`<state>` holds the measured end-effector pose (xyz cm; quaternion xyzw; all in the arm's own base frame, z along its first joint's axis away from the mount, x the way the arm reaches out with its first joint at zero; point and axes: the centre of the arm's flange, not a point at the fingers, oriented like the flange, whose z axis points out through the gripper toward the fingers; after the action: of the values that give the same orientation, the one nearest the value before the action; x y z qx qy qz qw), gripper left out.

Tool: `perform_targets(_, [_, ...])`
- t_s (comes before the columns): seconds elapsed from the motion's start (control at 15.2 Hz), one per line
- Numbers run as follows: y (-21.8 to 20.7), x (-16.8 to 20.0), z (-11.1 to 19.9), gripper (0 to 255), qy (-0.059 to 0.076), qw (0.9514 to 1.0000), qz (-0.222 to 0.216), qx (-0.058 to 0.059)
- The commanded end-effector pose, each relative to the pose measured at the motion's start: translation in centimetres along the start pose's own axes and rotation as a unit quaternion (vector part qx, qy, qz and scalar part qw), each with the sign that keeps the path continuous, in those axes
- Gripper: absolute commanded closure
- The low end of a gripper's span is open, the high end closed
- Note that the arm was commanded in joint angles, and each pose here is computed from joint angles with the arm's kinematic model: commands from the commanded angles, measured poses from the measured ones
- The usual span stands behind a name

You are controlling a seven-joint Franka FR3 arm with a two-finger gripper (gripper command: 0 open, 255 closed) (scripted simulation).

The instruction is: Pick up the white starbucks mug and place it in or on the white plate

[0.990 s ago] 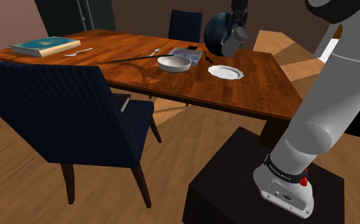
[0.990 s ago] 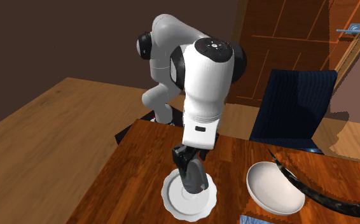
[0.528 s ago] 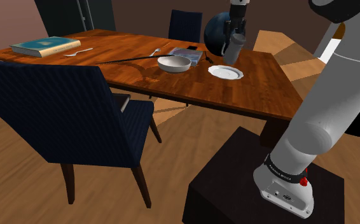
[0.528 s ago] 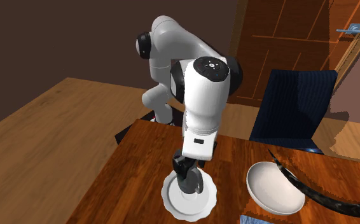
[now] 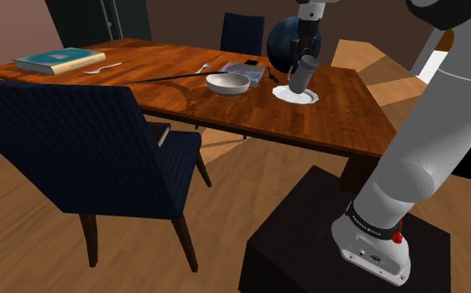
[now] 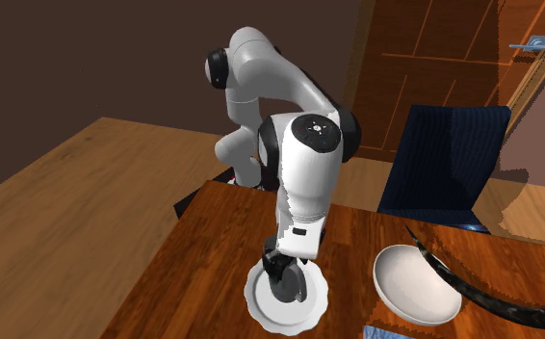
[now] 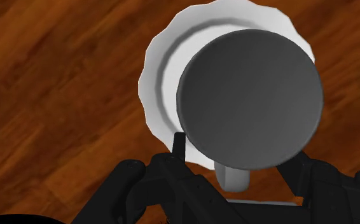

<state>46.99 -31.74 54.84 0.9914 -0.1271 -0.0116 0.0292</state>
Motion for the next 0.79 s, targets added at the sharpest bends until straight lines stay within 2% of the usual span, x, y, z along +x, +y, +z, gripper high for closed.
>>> perform_targets(0.0, [-0.10,0.04,1.02,255,0.001,1.0000,0.000,0.000])
perform_targets(0.07, [-0.15,0.05,1.72,255,0.001,1.0000,0.000,0.000])
perform_targets(0.59, [-0.15,0.05,1.72,255,0.001,1.0000,0.000,0.000])
perform_targets(0.66, [-0.15,0.02,1.67,0,0.001,1.0000,0.000,0.000])
perform_targets(0.73, [-0.08,0.08,1.80,0,0.001,1.0000,0.000,0.000])
